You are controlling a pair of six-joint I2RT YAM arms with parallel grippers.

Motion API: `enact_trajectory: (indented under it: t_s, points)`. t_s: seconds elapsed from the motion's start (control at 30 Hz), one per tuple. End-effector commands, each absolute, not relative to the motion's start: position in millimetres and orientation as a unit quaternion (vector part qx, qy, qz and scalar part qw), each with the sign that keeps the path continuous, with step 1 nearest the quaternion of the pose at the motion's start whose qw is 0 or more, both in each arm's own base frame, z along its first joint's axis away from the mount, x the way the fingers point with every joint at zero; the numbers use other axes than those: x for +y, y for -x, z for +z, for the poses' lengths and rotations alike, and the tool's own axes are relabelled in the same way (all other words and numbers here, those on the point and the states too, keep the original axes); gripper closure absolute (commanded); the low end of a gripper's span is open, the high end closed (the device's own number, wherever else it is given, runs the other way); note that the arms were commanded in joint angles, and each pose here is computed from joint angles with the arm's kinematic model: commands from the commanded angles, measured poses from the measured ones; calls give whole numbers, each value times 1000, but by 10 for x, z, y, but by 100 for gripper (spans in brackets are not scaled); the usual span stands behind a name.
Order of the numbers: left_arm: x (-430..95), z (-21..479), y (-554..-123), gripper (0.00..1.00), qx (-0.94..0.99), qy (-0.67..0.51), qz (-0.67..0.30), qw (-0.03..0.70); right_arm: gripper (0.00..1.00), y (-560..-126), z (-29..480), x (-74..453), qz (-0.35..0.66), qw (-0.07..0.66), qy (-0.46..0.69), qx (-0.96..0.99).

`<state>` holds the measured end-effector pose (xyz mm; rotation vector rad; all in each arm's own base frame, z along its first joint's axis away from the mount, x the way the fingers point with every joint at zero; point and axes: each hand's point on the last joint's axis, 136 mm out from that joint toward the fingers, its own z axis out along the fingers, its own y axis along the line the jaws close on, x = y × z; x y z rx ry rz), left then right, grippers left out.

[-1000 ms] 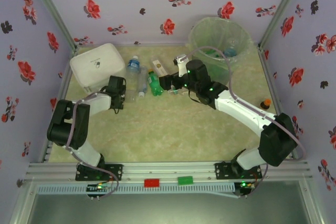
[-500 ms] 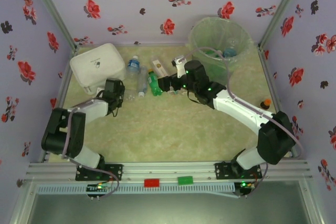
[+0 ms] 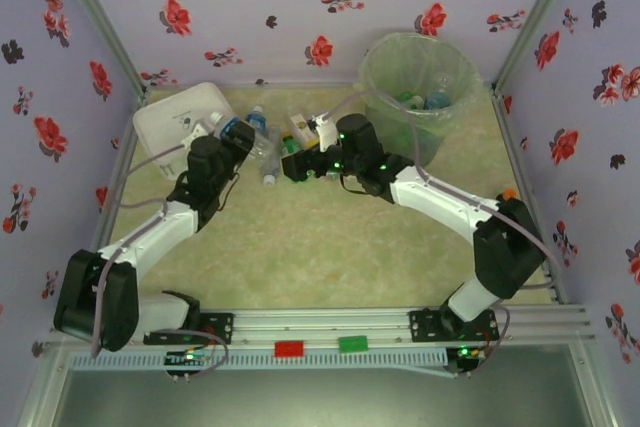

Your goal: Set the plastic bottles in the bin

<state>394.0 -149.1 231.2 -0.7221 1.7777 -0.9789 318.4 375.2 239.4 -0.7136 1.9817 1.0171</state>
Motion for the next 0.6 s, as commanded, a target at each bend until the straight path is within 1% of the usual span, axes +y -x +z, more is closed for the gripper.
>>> enact_trajectory:
  t_s: [0.0,0.23,0.43,0.57]
  points:
    - [-1814,2731,-3957,44,710,207,-453,498,6,-3119,2561,3931,429,386,298,760]
    - [-2139,2851,-3932,44,701,157,-502,481,7,-3167,2424,3892,392,383,303,780]
    - [-2399,2831,-3855,45,702,133,-541,443,7,-3226,2332,3823,353,386,309,794]
    - [-2496,2808,-3791,45,704,128,-556,423,9,-3298,2258,3778,326,391,308,803]
